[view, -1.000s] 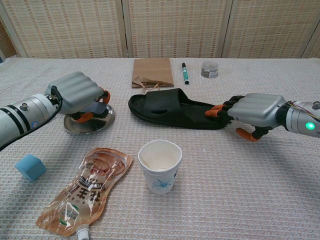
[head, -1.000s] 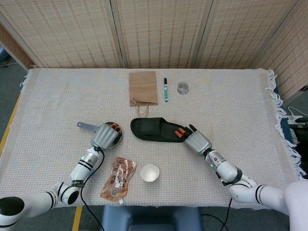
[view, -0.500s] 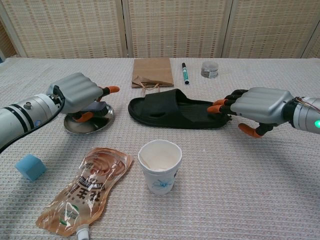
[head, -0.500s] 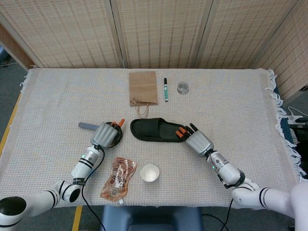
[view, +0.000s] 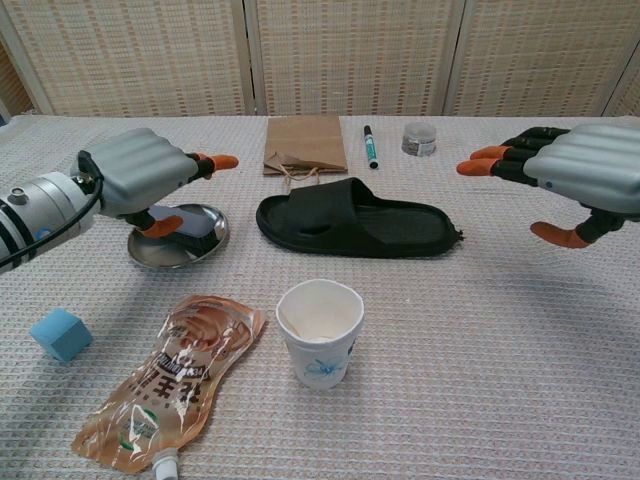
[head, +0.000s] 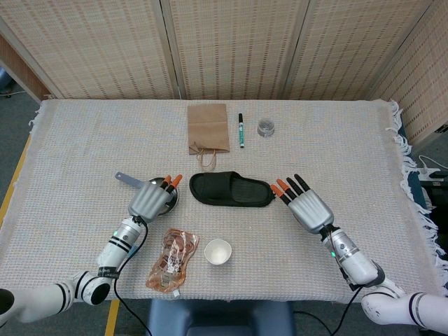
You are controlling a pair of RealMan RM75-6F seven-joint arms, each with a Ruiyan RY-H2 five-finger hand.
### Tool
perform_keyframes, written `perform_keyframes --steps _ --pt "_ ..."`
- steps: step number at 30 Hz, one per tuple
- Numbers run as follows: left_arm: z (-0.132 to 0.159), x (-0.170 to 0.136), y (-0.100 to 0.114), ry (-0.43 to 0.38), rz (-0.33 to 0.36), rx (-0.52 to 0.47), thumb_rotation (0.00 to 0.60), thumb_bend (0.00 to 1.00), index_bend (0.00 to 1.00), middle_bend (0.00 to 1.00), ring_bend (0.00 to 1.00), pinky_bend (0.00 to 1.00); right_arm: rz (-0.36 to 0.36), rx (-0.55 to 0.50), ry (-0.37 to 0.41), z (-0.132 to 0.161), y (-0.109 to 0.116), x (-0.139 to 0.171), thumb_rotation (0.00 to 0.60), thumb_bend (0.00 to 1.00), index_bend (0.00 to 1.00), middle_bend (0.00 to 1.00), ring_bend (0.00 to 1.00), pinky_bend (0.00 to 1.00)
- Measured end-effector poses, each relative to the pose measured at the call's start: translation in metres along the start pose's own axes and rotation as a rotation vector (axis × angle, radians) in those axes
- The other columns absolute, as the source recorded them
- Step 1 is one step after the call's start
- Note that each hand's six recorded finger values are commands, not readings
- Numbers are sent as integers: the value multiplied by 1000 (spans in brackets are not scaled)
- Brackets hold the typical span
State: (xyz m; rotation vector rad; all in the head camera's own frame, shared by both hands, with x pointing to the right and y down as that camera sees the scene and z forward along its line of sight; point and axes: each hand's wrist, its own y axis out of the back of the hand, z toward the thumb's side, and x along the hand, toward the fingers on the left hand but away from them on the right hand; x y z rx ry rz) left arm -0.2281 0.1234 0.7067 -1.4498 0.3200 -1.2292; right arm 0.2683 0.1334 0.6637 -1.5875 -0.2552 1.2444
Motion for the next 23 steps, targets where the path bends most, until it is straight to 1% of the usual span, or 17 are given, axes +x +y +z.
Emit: perform_keyframes --steps 1,2,3,4,5,6,7,8,9,11,13,14,15,17,18,20,23 --pt "-4 -6 5 11 13 -11 600 413 0 145 806 1000 -16 -6 -13 -4 3 7 600 407 0 0 0 0" --pt "-10 -12 9 26 28 -23 600 413 0 125 757 998 -37 -15 -33 -10 6 17 600 406 0 0 0 0" --pt "-18 -23 15 49 48 -42 600 413 0 102 686 985 -52 -21 -50 -14 7 25 600 406 0 0 0 0" --pt "-25 -32 19 68 62 -61 600 413 0 74 573 943 -65 -28 -68 -19 8 34 600 405 0 0 0 0" --pt "-32 -42 22 89 76 -86 600 413 0 51 448 860 -81 -39 -95 -25 9 48 600 404 0 0 0 0" --pt "-41 -56 25 118 95 -126 600 413 0 43 369 787 -91 -48 -118 -29 8 58 600 403 0 0 0 0" --pt "-48 -67 26 139 109 -158 600 413 0 37 252 643 -102 -58 -144 -34 7 69 600 400 0 0 0 0" --pt "-56 -80 27 161 122 -191 600 413 0 36 174 525 -115 -72 -181 -40 5 84 600 397 0 0 0 0" --pt "-66 -97 26 191 139 -238 600 413 0 36 133 454 -127 -82 -210 -44 4 95 600 394 0 0 0 0" --pt "-82 -127 21 244 161 -312 600 413 0 38 49 276 -165 -100 -278 -54 2 121 600 392 0 0 0 0" --pt "-100 -168 12 317 175 -395 600 413 0 39 17 200 -203 -106 -335 -62 0 143 600 384 0 0 0 0" --pt "-107 -187 7 350 175 -426 600 413 0 40 13 183 -226 -107 -374 -67 -3 160 600 375 0 0 0 0" --pt "-115 -211 0 392 169 -463 600 413 0 41 13 177 -240 -110 -403 -71 -6 173 600 371 0 0 0 0" --pt "-124 -242 -9 442 154 -509 600 412 0 31 13 172 -257 -126 -456 -78 -14 198 600 368 0 0 0 0" --pt "-129 -256 -14 464 143 -529 600 412 0 25 13 172 -257 -139 -472 -81 -17 206 600 368 0 0 0 0" --pt "-134 -270 -18 481 128 -539 600 414 0 19 13 172 -236 -173 -511 -85 -28 223 600 368 0 0 0 0" --pt "-138 -281 -14 483 139 -519 600 416 0 23 13 173 -220 -188 -533 -88 -32 231 600 368 0 0 0 0"
